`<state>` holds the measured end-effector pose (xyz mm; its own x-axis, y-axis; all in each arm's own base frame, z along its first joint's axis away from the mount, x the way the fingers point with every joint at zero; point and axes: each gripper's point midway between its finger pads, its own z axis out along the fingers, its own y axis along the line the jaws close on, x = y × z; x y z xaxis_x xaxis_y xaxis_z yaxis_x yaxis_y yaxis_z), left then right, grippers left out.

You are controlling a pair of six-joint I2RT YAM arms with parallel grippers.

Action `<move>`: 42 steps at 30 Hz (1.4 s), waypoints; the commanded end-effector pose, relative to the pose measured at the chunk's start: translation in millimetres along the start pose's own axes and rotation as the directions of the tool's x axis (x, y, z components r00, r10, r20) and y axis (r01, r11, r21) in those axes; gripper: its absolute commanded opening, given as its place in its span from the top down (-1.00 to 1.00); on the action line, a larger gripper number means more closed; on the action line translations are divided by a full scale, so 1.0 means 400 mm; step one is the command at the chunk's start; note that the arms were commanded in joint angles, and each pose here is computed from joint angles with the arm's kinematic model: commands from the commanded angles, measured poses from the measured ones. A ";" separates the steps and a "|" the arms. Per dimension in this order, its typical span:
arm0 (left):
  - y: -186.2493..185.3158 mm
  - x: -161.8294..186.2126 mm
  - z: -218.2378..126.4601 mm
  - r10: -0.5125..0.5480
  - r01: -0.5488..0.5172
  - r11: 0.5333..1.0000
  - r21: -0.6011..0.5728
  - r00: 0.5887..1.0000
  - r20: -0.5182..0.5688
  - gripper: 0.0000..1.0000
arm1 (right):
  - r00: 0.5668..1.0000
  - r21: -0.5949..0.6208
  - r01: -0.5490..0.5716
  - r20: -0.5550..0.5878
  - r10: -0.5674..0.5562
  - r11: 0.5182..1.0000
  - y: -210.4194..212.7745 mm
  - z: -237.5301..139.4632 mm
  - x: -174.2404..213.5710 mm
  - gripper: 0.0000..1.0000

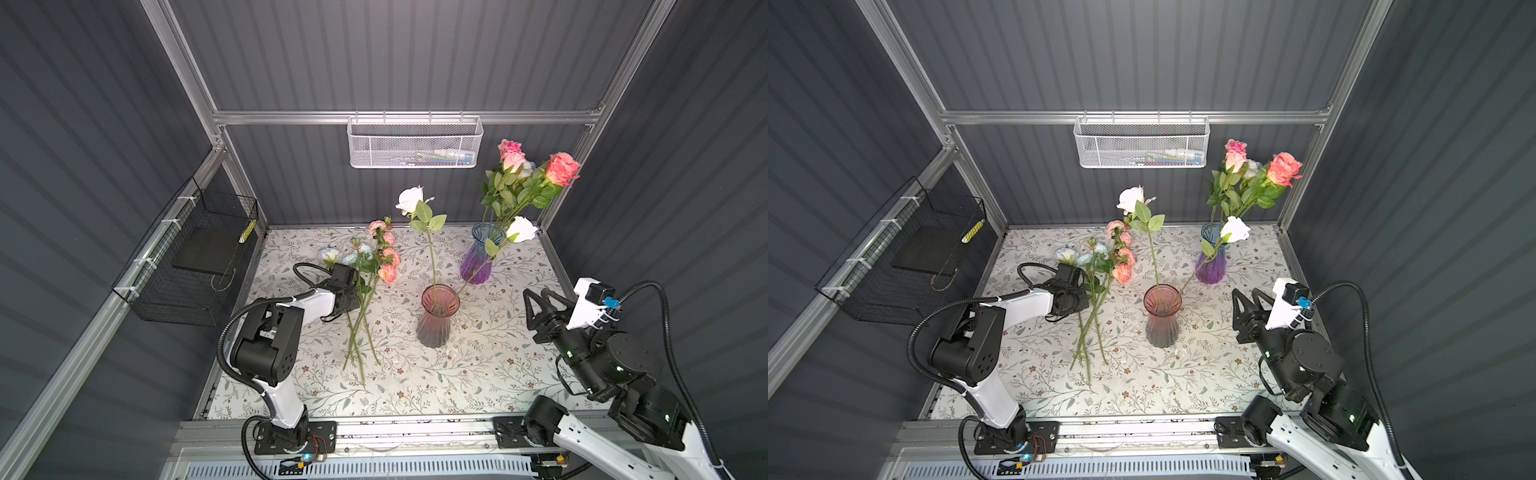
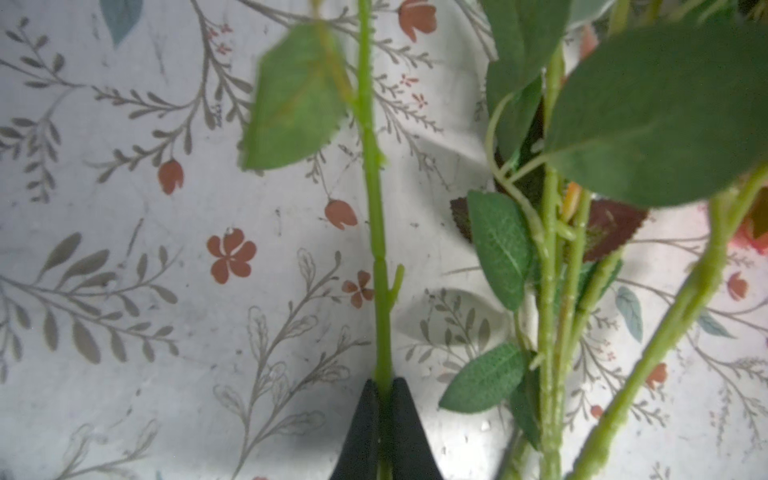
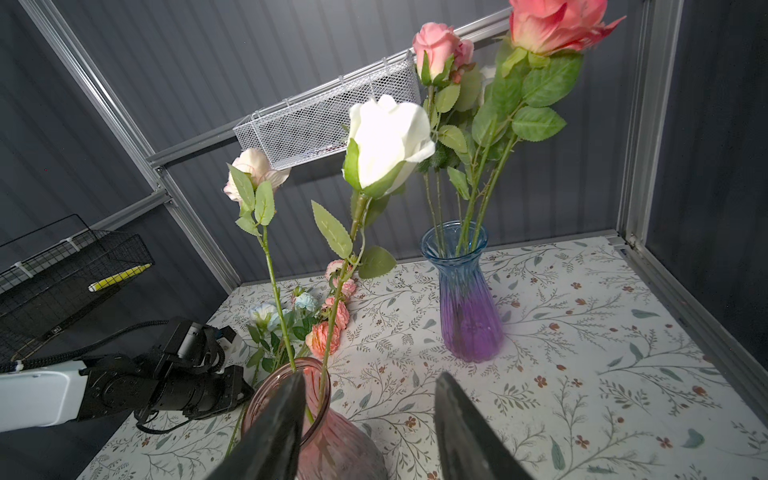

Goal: Arrange the flowers into the vase
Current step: 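Grasp another stem in the bunch with the left gripper, then lift the pale white rose and carry it toward the pink vase, left gripper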

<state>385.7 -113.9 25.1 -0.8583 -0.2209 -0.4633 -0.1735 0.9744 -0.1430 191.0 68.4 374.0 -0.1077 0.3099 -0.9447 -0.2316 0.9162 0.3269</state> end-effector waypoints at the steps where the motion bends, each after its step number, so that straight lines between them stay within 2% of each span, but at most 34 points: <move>1: 0.009 0.010 -0.038 0.001 -0.001 1.000 0.004 1.000 -0.019 1.00 | 1.000 0.005 -0.007 -0.013 0.007 1.000 0.000 0.001 0.002 -0.04; 7: -0.019 -0.095 -0.228 -0.049 0.037 0.996 0.087 0.989 0.143 1.00 | 0.995 0.019 0.063 -0.083 -0.061 0.998 0.012 0.048 0.059 -0.12; 11: -0.067 -0.165 -0.401 -0.054 -0.013 0.973 0.231 0.959 0.280 1.00 | 0.988 0.010 0.083 -0.132 -0.081 0.996 0.021 0.081 0.120 -0.27; 13: -0.116 -0.189 -0.494 -0.029 -0.105 0.932 0.348 0.933 0.360 1.00 | 0.984 0.000 0.084 -0.155 -0.083 0.996 0.023 0.091 0.153 -0.43; 15: -0.157 -0.202 -0.597 -0.032 -0.200 0.870 0.451 0.889 0.457 1.00 | 0.986 0.046 0.067 -0.153 -0.060 0.997 0.003 0.102 0.175 -0.70; 16: -0.166 -0.211 -0.642 -0.047 -0.231 0.847 0.478 0.864 0.502 1.00 | 0.987 0.074 0.061 -0.153 -0.049 0.995 -0.010 0.105 0.185 -0.78; 17: -0.176 -0.215 -0.685 -0.056 -0.269 0.823 0.500 0.838 0.542 1.00 | 0.988 0.106 0.053 -0.153 -0.036 0.993 -0.026 0.106 0.194 -0.95; 18: -0.183 -0.220 -0.730 -0.069 -0.302 0.802 0.516 0.811 0.581 1.00 | 0.989 0.143 0.045 -0.149 -0.023 0.989 -0.044 0.105 0.202 -0.98; 21: -0.218 -0.219 -0.849 -0.106 -0.409 0.722 0.558 0.732 0.673 1.00 | 0.990 0.176 0.032 -0.138 -0.007 0.984 -0.061 0.101 0.205 -0.98; 25: -0.292 -0.194 -0.963 -0.090 -0.533 0.651 0.541 0.653 0.752 1.00 | 0.990 0.143 0.030 -0.138 -0.011 0.989 -0.051 0.097 0.205 -0.98; 29: -0.382 -0.159 -1.049 -0.073 -0.627 0.562 0.539 0.612 0.788 1.00 | 0.989 0.125 0.022 -0.145 -0.003 0.992 -0.043 0.096 0.204 -0.98; 32: -0.434 -0.140 -1.106 -0.062 -0.681 0.515 0.521 0.576 0.815 1.00 | 0.989 0.101 0.001 -0.148 0.014 0.995 -0.032 0.093 0.200 -0.98; 38: -0.536 -0.097 -1.175 -0.063 -0.755 0.402 0.518 0.542 0.838 1.00 | 0.988 0.092 0.001 -0.152 0.013 0.996 -0.034 0.079 0.194 -0.98; 42: -0.622 -0.083 -1.228 -0.085 -0.812 0.331 0.481 0.482 0.872 1.00 | 0.989 0.092 -0.011 -0.149 0.024 0.996 -0.033 0.079 0.190 -0.98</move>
<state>226.4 -315.0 473.8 -0.0944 -0.1881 -0.9776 0.8465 0.5016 -0.1783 218.9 91.4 288.6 -0.2643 0.2626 -0.9280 -0.1438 0.9407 0.3071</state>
